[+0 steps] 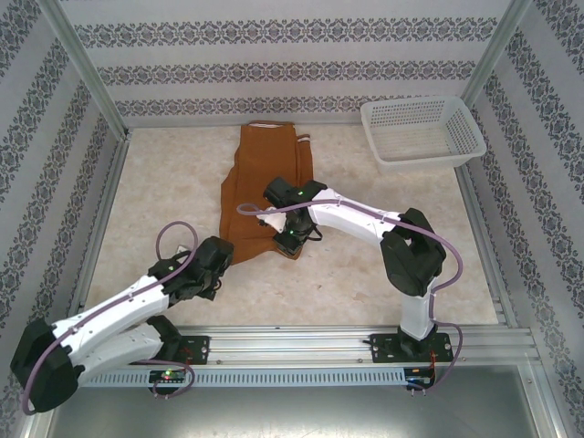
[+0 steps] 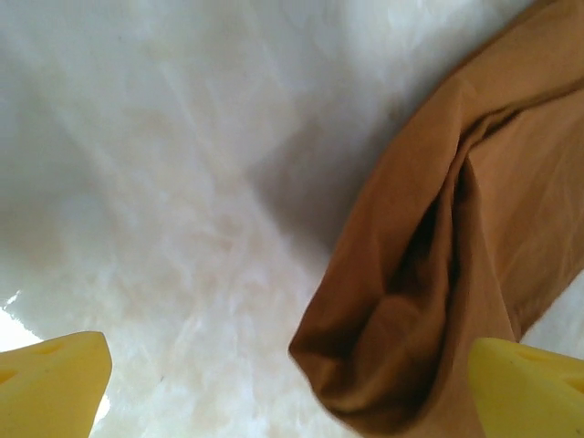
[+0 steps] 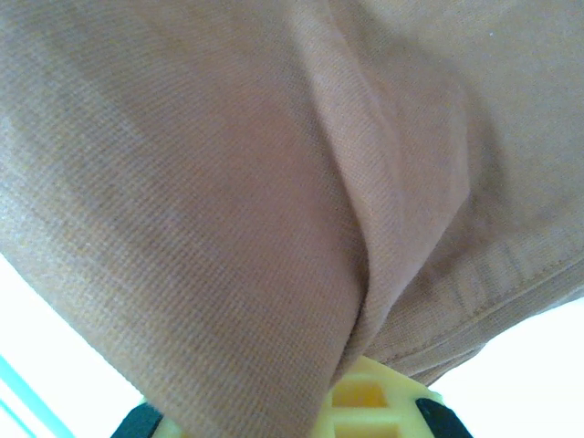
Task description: Roll up the long pants
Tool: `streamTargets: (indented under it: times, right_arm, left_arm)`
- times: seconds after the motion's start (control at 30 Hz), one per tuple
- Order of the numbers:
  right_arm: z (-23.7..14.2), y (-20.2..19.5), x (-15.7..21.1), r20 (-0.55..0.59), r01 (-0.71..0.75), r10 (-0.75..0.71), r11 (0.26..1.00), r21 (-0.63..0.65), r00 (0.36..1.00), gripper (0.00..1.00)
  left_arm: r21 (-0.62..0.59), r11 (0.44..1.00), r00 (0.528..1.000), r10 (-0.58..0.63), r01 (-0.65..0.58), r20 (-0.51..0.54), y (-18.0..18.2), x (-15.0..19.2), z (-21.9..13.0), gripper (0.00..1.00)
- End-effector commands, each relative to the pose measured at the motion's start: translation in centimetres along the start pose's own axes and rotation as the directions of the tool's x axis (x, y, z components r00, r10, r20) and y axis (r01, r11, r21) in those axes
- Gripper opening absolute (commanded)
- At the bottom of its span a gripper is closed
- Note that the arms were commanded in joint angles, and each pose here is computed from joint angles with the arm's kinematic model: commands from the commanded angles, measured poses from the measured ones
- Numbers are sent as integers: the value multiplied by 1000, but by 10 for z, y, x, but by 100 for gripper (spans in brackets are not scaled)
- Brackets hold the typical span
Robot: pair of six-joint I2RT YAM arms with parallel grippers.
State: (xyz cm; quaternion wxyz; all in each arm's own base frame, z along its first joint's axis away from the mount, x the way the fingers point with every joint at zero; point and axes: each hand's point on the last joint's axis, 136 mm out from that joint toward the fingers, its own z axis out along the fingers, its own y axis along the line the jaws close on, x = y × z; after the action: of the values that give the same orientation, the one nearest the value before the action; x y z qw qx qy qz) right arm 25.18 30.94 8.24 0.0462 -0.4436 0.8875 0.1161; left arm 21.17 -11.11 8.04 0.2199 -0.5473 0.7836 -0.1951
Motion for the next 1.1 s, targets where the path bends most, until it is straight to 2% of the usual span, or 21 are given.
streamTargets:
  times: [0.0, 0.27, 0.47, 0.73, 1.07]
  right_arm:
    - [-21, 8, -10, 67, -2, 4, 1000, -29, 998, 0]
    - [-24, 10, -7, 72, -1, 3, 1000, -30, 997, 0]
    - [-19, 12, -7, 68, -2, 5, 999, -41, 998, 0]
    - [-18, 15, -7, 68, -1, 4, 999, -44, 998, 0]
    - [-14, 12, -1, 45, 4, -3, 1000, -28, 999, 0]
  left_arm:
    - [68, 997, 996, -51, 46, 73, -22, -5, 6, 100]
    - [107, 993, 995, -50, 41, 81, -55, -2, -4, 100]
    - [150, 987, 995, -76, 64, 72, -67, -2, -9, 100]
    - [104, 993, 999, -48, 48, -1, -74, 24, 9, 100]
    - [43, 998, 998, -34, 36, -51, -67, 42, 8, 100]
